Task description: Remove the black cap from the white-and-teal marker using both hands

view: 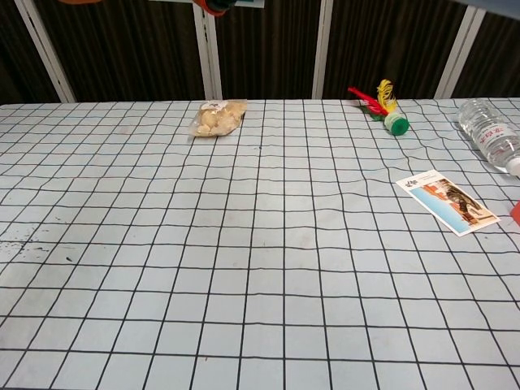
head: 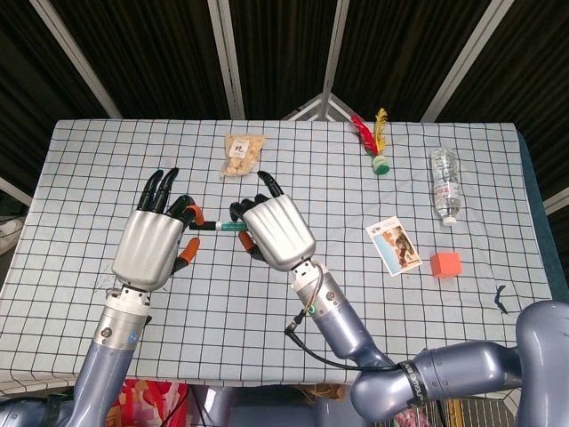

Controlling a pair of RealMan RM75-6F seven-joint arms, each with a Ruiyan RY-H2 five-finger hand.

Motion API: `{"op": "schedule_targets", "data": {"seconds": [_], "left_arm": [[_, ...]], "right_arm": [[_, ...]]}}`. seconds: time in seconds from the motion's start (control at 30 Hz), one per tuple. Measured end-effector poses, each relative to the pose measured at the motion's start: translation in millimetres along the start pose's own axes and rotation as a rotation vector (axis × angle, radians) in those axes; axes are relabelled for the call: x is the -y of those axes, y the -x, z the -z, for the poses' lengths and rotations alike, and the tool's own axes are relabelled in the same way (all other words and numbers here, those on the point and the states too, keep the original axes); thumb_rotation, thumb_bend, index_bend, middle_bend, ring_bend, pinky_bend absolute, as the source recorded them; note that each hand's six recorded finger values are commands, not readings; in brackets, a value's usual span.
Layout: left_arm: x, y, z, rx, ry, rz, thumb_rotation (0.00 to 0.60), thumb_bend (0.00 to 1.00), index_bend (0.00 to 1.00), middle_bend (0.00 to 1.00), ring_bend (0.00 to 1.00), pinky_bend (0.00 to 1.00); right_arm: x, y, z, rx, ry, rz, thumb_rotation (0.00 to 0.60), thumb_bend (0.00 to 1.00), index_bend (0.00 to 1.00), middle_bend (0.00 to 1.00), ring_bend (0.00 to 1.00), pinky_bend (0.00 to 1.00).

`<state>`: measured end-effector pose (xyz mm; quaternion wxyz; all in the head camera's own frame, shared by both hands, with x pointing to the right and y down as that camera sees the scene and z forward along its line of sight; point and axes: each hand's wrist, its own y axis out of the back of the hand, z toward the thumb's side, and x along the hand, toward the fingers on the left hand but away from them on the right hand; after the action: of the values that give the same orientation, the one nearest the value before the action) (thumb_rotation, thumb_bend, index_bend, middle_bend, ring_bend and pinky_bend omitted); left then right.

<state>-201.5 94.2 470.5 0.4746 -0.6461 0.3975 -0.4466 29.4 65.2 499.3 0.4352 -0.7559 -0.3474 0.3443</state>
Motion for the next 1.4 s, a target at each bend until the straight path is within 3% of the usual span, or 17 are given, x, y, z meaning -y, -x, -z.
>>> {"op": "schedule_targets", "data": {"seconds": [1.4], "left_arm": [[0.9, -1.7, 4.0, -0.01, -0.025, -0.033, 0.6, 0.44, 0.54, 0.39, 0.0, 0.0]], "right_arm": [[-3.1, -3.4, -0.2, -0.01, 0.016, 0.014, 0.6, 0.56, 0.71, 0.68, 0.52, 0.12]]}}
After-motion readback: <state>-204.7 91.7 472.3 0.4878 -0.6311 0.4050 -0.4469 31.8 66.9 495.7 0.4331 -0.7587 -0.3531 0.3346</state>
